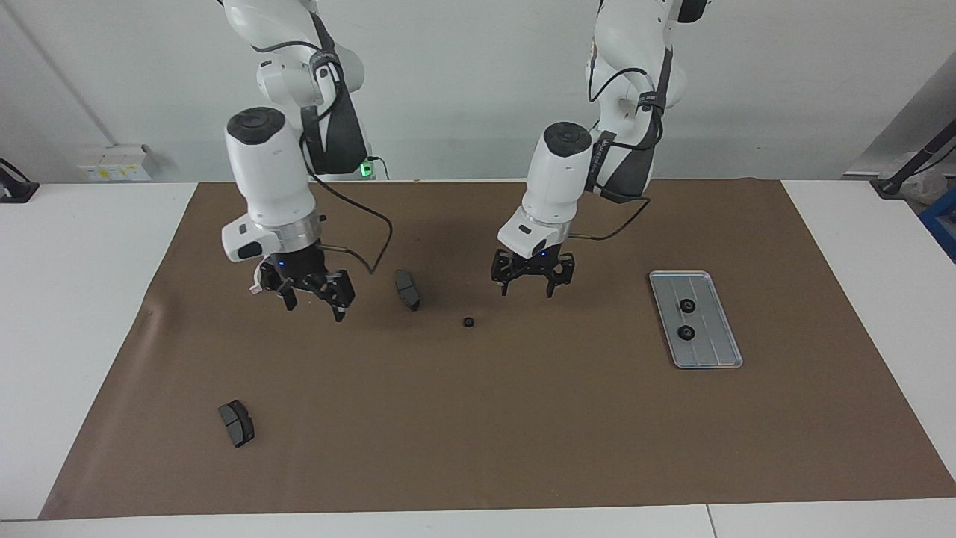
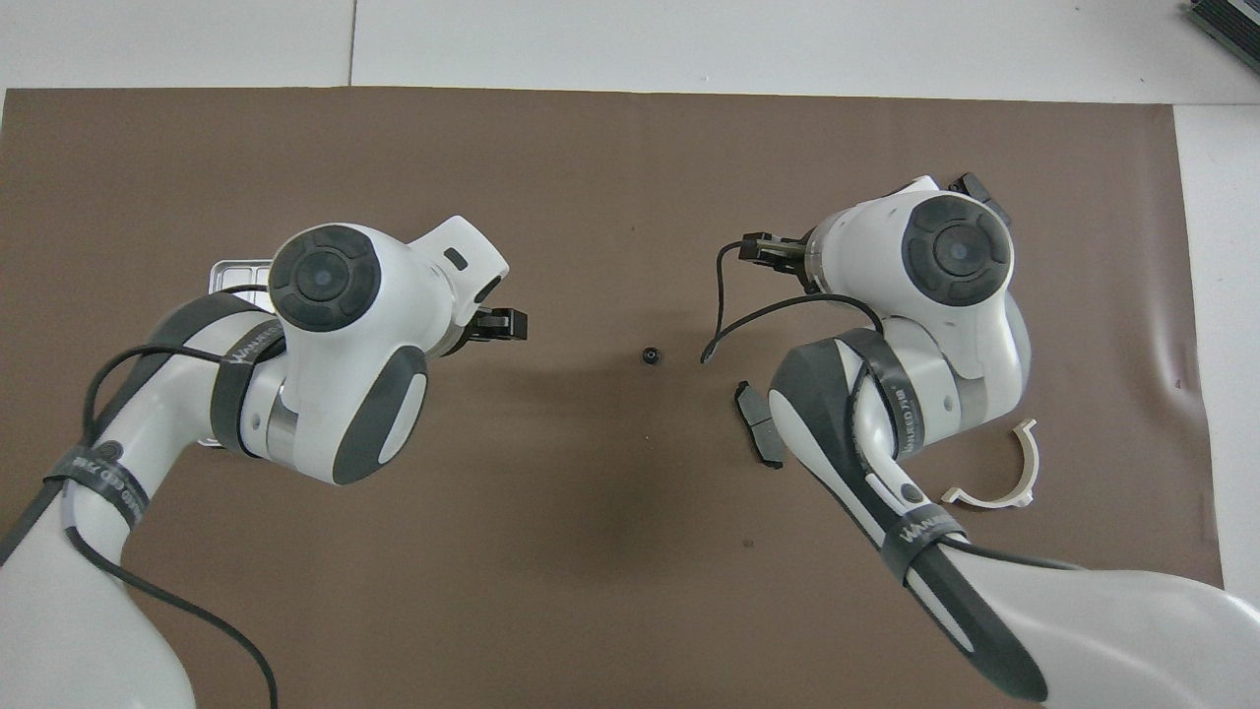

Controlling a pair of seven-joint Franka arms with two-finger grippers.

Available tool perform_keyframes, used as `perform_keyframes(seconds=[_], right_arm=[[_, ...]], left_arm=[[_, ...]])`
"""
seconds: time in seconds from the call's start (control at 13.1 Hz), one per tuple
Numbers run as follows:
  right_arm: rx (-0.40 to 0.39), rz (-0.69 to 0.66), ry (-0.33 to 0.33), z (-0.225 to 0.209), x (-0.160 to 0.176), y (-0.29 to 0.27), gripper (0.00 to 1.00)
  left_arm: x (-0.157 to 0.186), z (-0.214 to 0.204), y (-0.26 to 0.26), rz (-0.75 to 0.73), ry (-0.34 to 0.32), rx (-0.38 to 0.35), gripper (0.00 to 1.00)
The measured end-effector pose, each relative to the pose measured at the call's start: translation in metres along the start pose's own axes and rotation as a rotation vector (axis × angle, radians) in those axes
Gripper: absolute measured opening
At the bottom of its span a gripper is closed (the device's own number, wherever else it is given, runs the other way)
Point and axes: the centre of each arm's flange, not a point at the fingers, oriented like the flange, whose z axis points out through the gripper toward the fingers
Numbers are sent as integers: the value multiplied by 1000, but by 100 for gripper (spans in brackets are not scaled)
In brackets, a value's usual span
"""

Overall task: Pick bearing gear from pile to tray
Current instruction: 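Grasp the third bearing with the left gripper while the right gripper withdraws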

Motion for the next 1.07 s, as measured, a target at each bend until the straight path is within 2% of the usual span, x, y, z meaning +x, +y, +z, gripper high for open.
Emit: perform_keyframes(seconds=[0.15, 0.38, 0.61, 0.84, 1.07], right_arm=[[-16, -6, 1, -24, 13, 45, 100], [-41, -23, -30, -61, 25, 87, 100], [-54, -48, -67, -89, 26, 95, 100], [-62, -65, -115, -111, 12, 92, 100], [-34, -64, -149, -136, 6, 93, 100]], left_arm=[[7, 18, 33, -5, 3, -11, 93], [12, 51, 48, 3, -16, -1, 90], [6, 64, 61, 22, -18, -4, 89], [2, 68, 65, 32, -17, -5, 86], [-8, 83, 69, 45, -20, -5, 83]])
